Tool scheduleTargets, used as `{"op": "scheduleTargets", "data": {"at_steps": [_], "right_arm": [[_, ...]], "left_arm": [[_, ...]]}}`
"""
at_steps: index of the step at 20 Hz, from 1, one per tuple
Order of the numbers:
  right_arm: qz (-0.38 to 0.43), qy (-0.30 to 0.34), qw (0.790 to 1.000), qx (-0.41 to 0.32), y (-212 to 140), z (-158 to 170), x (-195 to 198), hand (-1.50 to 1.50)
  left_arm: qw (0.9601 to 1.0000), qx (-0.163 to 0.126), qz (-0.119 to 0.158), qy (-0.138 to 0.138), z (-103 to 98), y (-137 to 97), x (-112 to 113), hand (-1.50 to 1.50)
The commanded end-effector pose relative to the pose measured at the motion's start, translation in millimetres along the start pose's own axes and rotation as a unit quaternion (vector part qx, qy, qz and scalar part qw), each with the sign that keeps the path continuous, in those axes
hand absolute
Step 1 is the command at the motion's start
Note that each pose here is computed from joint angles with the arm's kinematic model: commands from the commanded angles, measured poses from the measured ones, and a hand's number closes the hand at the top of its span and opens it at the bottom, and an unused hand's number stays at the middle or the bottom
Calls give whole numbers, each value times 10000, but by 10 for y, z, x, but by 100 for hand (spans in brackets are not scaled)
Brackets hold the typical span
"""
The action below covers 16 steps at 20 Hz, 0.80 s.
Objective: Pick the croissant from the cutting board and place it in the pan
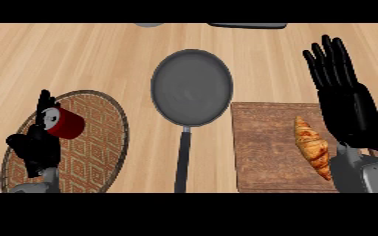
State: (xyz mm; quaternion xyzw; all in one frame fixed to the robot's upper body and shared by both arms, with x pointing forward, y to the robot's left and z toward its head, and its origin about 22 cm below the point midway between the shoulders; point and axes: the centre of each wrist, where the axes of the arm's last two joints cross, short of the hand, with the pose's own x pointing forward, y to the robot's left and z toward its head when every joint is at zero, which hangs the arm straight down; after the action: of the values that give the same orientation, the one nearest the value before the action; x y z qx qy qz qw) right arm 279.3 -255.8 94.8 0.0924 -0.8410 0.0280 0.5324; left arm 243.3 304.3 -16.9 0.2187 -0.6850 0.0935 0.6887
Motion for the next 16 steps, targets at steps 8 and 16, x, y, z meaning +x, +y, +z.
{"op": "scheduleTargets", "data": {"at_steps": [8, 16], "right_arm": [[2982, 1166, 8982, 3012, -435, -404, 487, 150], [4305, 345, 8300, 3530, -1300, -247, 1064, -150]], "left_arm": [[9860, -1565, 569, 67, -188, -397, 518, 0], [9815, -1771, 704, 186, -227, -317, 782, 0]]}}
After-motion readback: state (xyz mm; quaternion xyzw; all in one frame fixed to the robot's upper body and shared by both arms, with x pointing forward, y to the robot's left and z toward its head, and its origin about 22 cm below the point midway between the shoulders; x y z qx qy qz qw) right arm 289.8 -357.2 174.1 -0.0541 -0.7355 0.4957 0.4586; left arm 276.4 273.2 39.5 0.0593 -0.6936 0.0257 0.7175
